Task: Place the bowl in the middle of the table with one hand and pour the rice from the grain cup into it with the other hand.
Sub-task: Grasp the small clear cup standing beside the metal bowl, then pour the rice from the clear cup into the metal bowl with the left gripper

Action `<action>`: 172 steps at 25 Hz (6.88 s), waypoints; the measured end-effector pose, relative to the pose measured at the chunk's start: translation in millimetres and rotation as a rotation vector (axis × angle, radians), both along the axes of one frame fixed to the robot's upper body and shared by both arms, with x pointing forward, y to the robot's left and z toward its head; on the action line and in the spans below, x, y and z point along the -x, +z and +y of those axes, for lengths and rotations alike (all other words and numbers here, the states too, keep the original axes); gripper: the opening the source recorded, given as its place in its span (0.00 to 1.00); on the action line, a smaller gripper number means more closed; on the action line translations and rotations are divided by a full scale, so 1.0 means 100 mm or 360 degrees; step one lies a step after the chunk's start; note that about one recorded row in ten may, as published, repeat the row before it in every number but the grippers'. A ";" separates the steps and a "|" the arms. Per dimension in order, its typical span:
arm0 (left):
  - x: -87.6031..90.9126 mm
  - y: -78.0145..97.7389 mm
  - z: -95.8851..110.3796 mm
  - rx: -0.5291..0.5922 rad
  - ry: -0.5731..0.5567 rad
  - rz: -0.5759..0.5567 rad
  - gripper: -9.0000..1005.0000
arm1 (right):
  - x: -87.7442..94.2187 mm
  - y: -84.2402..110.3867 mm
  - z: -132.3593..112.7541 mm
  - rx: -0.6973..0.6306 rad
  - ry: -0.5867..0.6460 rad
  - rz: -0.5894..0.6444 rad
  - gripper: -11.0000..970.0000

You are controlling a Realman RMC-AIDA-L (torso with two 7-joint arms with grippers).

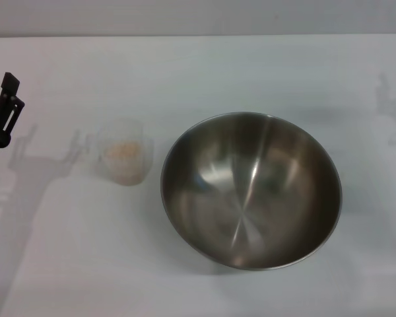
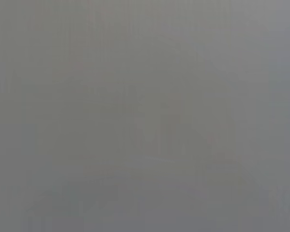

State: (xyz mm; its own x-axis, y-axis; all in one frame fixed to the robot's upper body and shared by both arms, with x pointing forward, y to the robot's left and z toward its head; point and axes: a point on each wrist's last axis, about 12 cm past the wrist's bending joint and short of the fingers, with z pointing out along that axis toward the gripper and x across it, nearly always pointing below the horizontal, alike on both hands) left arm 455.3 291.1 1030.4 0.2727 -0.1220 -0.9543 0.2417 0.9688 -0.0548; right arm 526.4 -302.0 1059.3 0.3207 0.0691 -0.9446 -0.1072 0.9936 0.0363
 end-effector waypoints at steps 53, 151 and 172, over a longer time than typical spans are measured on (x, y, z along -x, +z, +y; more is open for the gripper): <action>0.18 -0.48 -0.20 -0.0357 -0.0248 0.0508 0.71 | -0.26 0.08 0.10 0.0064 0.0075 0.0023 0.37; -0.23 0.20 -1.24 -0.2611 0.0193 -0.1837 0.05 | -0.28 0.22 -0.16 0.0283 -0.0148 -0.0109 0.37; -0.21 0.16 -1.26 -0.2866 0.0326 -0.2026 0.08 | -0.29 0.23 -0.16 0.0349 -0.0171 -0.0121 0.37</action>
